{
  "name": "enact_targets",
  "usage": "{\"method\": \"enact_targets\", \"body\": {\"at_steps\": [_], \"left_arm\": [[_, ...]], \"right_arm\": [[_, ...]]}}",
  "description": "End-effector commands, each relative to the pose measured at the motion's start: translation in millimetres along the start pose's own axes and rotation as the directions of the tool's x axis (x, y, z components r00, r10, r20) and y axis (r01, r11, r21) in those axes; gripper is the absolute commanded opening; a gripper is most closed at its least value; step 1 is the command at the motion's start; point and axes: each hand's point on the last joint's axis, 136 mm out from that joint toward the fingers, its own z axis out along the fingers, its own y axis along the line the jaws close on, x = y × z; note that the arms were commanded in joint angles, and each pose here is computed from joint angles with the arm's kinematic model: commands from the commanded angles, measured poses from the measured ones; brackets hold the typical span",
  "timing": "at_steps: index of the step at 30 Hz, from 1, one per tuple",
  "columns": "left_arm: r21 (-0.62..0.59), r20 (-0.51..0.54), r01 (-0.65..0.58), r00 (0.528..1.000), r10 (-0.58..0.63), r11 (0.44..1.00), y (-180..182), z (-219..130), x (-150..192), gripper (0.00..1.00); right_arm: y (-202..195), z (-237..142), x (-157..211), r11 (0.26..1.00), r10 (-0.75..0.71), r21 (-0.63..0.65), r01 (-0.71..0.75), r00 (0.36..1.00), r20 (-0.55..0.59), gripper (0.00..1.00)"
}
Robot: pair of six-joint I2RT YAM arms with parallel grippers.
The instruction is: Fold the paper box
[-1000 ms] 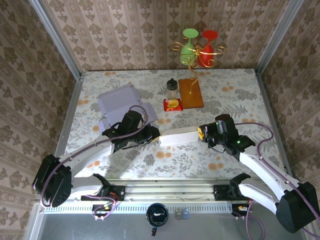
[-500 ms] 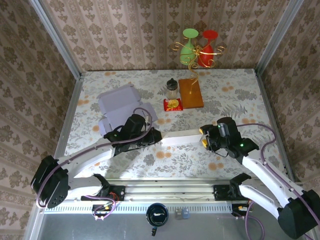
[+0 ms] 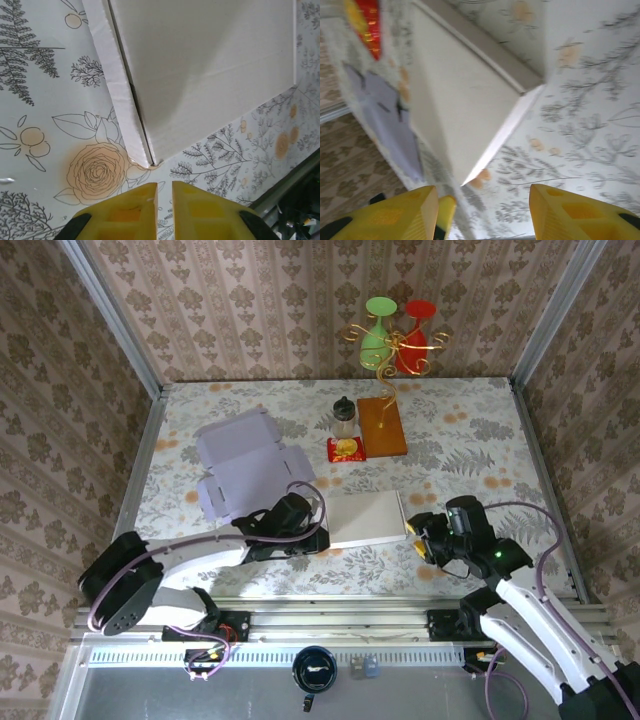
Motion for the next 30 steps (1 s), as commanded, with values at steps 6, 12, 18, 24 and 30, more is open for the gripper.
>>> {"method": "enact_targets", "body": {"at_steps": [6,12,18,24,30], "left_arm": [[-0.043,0.053,0.156,0.987,-0.154,0.987,4.8,-30.1,-20.6,0.42],[-0.031,0.008,0.289,0.957,-0.289,0.957,16.4,-25.6,-42.9,0.48],[0.022,-0.042,0.292,0.956,-0.291,0.956,2.8,-0.6,-52.8,0.48],[0.005,-0.091,0.285,0.955,-0.283,0.959,3.6,21.5,-46.8,0.45],[0.041,-0.114,0.277,0.956,-0.271,0.96,-11.3,44.5,-45.6,0.31]], "right_arm": [[10.4,-20.8,-2.7,0.957,-0.282,0.066,0.283,0.959,-0.024,0.52],[30.1,-21.5,14.9,0.896,-0.422,0.066,0.44,0.888,-0.185,0.52],[36.2,-27.9,23.9,0.869,-0.463,0.059,0.491,0.85,-0.252,0.53],[34.2,-24.0,27.3,0.89,-0.433,0.034,0.456,0.865,-0.252,0.53],[34.6,-29.7,24.6,0.887,-0.441,0.038,0.46,0.869,-0.224,0.52]]}}
